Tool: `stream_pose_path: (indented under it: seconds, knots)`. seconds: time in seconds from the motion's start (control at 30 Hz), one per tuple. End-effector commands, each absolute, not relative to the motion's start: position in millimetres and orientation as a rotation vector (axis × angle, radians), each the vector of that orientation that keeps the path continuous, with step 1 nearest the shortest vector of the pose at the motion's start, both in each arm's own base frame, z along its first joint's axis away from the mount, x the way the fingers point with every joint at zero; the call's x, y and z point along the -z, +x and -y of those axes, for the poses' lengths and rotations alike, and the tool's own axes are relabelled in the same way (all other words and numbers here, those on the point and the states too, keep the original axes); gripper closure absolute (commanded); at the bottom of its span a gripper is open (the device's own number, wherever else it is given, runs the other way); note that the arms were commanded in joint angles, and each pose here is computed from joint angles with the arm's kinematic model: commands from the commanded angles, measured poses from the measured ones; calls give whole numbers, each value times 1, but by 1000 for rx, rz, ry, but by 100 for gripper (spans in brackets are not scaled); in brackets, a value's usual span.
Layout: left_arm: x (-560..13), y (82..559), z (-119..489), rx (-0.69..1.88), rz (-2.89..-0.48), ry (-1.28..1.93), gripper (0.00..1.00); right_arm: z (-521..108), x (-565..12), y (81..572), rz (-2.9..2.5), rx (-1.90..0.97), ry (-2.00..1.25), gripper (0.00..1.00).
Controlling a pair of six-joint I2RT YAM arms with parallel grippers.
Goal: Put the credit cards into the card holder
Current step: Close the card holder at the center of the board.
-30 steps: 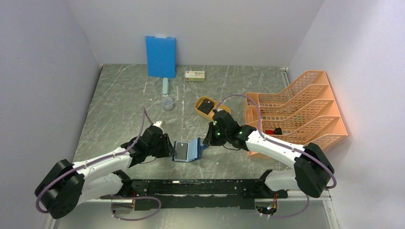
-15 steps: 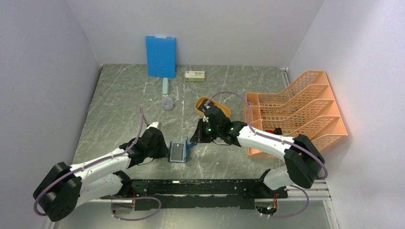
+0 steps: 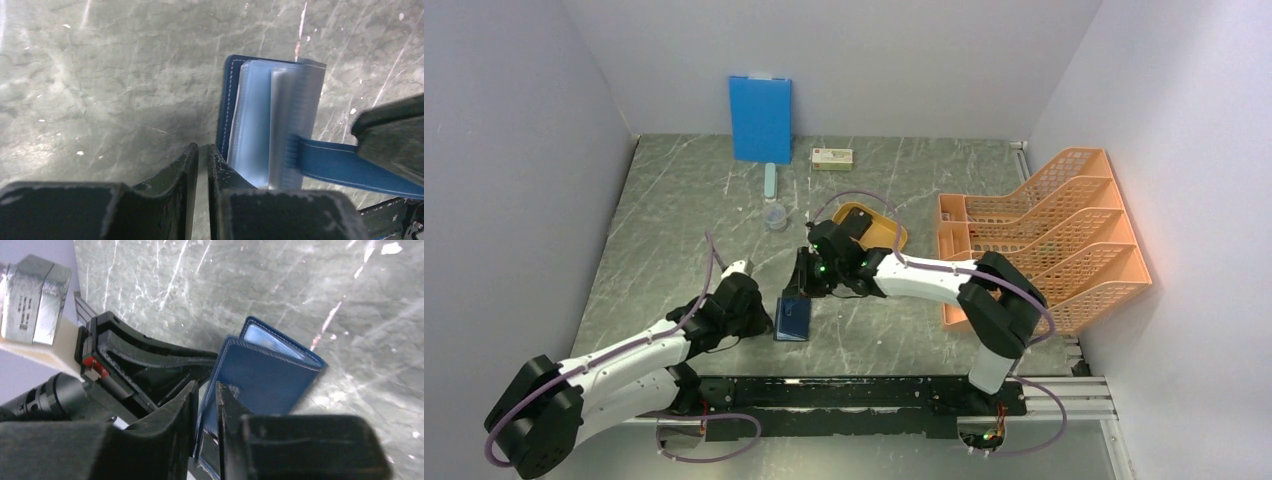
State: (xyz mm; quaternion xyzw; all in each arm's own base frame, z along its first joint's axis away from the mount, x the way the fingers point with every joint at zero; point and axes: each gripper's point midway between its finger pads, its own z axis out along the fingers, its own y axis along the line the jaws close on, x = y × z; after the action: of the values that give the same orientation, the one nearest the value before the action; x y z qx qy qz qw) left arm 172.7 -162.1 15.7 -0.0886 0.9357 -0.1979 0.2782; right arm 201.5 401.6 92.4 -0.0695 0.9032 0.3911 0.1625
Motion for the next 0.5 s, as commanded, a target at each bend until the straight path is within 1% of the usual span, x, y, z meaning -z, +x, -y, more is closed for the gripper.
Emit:
stream_pose_path:
  seconds: [0.0,0.03,0.1,0.17,0.2,0.27,0.47]
  knots:
    - [-15,169,146,447,-2508,-291,82,-415,-102,201,-2552,-1118,-254,59]
    - [-16,170,144,442,-2499,-301,82,-413,-108,201,-2535,-1119,-260,48]
    - [-20,172,140,430,-2475,-322,81,-410,-120,200,-2516,-1122,-283,31]
    - [-23,173,138,425,-2462,-336,80,-405,-133,200,-2492,-1104,-323,17]
    - [-25,173,137,425,-2456,-336,80,-403,-140,199,-2479,-1104,-339,12]
    - [-26,175,137,418,-2452,-340,80,-396,-156,196,-2450,-1105,-361,9]
    - [-28,177,137,400,-2454,-335,81,-352,-190,194,-2343,-1011,-328,8]
